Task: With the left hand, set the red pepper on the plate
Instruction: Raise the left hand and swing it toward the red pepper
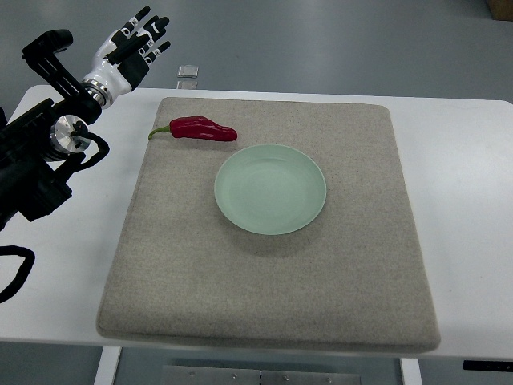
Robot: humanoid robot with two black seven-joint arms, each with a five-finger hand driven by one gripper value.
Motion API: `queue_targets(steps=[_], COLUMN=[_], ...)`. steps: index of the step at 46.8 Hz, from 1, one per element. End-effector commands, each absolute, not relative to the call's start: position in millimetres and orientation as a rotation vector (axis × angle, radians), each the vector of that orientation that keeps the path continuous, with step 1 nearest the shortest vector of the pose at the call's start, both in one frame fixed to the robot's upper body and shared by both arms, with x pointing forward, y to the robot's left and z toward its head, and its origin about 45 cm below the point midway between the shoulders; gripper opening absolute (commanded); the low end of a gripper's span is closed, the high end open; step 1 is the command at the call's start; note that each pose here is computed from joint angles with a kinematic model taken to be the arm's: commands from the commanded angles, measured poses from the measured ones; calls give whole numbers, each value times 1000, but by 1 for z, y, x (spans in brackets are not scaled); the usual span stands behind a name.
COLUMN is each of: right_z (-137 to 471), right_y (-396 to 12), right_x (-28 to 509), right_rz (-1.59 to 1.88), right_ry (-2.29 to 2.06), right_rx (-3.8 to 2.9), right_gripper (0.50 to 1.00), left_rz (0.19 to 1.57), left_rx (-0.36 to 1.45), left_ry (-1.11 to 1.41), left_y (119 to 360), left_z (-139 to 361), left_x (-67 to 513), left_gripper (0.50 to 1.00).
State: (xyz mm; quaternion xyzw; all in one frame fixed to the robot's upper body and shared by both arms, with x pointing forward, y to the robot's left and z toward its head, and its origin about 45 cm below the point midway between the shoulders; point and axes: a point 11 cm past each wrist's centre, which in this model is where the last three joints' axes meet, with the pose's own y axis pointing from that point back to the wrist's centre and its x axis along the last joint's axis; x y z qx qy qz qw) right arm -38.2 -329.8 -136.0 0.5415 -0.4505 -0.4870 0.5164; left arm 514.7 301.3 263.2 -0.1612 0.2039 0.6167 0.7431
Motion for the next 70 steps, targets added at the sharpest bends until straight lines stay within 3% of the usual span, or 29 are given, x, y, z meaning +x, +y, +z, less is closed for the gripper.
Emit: queue_targets(steps=[1, 55, 70], right_z=[-136, -136, -136], right_y=[-330, -329, -330], right_x=[-37, -38, -38], right_rz=[-1168, -1170, -1169], right_ry=[-1082, -1081, -1081], right_rx=[1302, 1302, 1301], right_gripper=[928, 928, 928], left_rz=[1350, 1331, 1299], left_rx=[-355, -316, -109], left_ry=[444, 418, 260], left_y=[301, 297, 295], left_z=[264, 265, 260], left_x=[515, 514, 512], left_gripper=[994, 992, 988])
